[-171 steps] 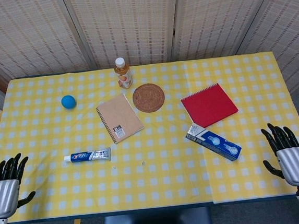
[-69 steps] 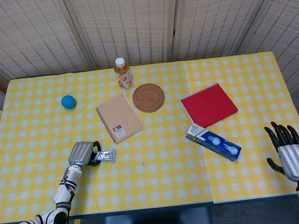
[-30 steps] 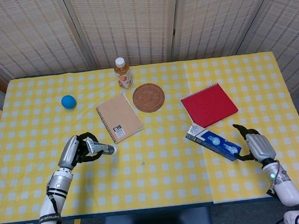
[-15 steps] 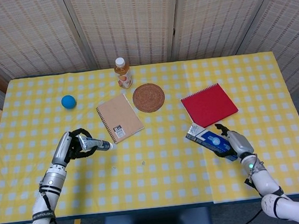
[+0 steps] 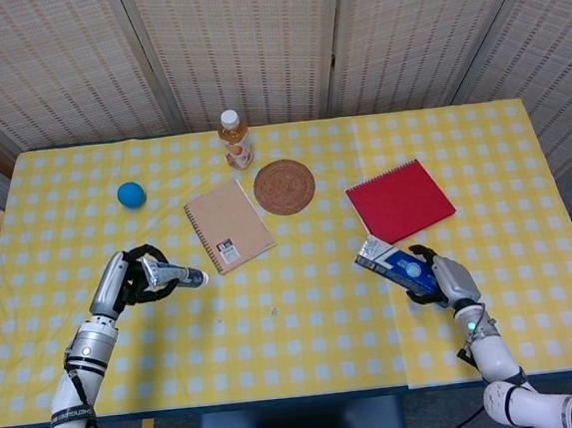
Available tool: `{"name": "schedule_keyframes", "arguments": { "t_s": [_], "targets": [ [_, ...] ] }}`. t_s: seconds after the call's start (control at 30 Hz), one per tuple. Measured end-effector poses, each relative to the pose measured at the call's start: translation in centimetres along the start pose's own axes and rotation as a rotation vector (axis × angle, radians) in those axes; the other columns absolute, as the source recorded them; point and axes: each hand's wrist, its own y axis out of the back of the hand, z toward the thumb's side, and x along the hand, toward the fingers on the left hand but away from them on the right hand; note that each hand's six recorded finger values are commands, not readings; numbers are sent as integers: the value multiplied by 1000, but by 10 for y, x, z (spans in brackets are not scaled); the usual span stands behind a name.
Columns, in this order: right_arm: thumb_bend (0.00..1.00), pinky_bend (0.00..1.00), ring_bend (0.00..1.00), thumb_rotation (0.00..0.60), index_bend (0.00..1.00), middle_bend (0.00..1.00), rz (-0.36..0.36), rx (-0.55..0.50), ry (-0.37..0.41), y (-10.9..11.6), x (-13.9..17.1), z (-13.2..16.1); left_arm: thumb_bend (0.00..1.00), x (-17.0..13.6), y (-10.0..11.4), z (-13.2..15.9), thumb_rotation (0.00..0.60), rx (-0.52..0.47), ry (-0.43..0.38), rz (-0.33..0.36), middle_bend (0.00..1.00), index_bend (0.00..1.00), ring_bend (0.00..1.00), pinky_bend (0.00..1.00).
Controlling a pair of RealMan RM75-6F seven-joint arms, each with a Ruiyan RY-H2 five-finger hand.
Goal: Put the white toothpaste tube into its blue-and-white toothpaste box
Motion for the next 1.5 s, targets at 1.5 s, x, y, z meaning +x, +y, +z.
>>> {"name": "schedule_keyframes", "arguments": {
  "t_s": [1.5],
  "targets": [
    [338,447,367,600,343,319,19,-263,827,-34,3,78,446,13,15,108,600,-298,5,-6,1000,879,1000,1000]
  ]
}}
